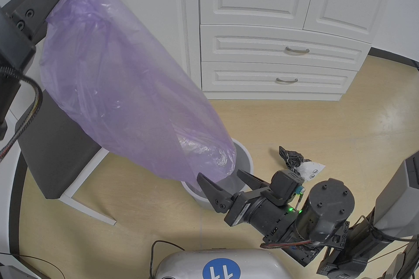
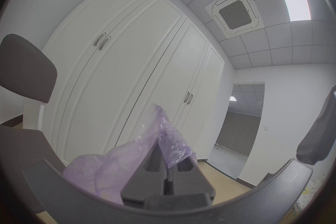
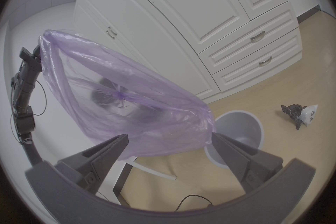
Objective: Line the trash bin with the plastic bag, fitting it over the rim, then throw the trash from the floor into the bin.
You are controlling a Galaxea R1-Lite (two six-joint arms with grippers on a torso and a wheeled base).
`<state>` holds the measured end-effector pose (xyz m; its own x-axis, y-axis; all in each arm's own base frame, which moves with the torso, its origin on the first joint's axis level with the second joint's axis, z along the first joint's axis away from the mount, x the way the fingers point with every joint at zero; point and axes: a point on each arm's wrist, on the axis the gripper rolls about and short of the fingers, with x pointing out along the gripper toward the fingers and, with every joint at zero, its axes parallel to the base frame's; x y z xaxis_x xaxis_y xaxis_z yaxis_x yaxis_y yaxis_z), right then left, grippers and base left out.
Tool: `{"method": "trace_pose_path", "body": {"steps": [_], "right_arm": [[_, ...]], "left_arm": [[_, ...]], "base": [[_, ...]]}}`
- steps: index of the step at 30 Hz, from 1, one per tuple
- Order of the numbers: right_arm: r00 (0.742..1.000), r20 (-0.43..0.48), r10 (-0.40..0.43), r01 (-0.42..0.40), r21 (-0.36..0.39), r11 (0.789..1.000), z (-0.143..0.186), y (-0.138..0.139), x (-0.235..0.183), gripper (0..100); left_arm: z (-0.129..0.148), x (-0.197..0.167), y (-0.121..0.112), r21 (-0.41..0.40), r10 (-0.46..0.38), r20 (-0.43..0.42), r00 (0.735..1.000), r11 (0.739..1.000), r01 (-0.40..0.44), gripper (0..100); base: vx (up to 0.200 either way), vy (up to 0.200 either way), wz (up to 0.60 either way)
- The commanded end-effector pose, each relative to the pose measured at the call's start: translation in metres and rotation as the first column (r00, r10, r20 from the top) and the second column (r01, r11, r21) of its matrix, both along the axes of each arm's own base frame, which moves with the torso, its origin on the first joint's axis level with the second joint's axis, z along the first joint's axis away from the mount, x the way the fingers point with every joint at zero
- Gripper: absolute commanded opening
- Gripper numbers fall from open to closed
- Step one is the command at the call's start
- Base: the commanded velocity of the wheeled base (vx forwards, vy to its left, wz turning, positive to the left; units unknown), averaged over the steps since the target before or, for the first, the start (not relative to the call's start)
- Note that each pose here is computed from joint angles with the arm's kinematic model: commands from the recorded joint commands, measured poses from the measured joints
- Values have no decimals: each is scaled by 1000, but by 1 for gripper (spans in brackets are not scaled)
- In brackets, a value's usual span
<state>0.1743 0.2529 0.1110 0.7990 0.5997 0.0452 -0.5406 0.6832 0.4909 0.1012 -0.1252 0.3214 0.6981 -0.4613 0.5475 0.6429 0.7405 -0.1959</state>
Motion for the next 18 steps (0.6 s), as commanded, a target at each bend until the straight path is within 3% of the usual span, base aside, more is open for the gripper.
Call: {"method": "trace_pose_path", "body": {"steps": [1, 8, 10, 14, 18], "right_arm": [[999, 6, -43, 43, 8, 999, -4, -1, 15, 100], [997, -8, -80, 80, 68, 994, 1, -6, 28, 100], [996, -43, -77, 83, 141, 987, 5, -11, 35, 100], [994, -112, 6, 21, 240, 971, 5, -20, 46, 100], [981, -178, 77, -23, 290, 957, 0, -25, 47, 100]], "left_arm": [[0, -2, 0, -1, -10, 0, 1000, 1000, 10, 0], [0, -2, 0, 1, -9, 4, 1000, 1000, 9, 0], [0, -2, 0, 4, -8, 6, 1000, 1000, 8, 0], [0, -5, -2, 4, -23, 18, 1000, 1000, 23, 0], [2, -7, -1, -4, -23, 35, 999, 1000, 23, 0]], "base": [[0, 0, 0], [0, 0, 0], [0, 0, 0], [0, 0, 0], [0, 0, 0]]}}
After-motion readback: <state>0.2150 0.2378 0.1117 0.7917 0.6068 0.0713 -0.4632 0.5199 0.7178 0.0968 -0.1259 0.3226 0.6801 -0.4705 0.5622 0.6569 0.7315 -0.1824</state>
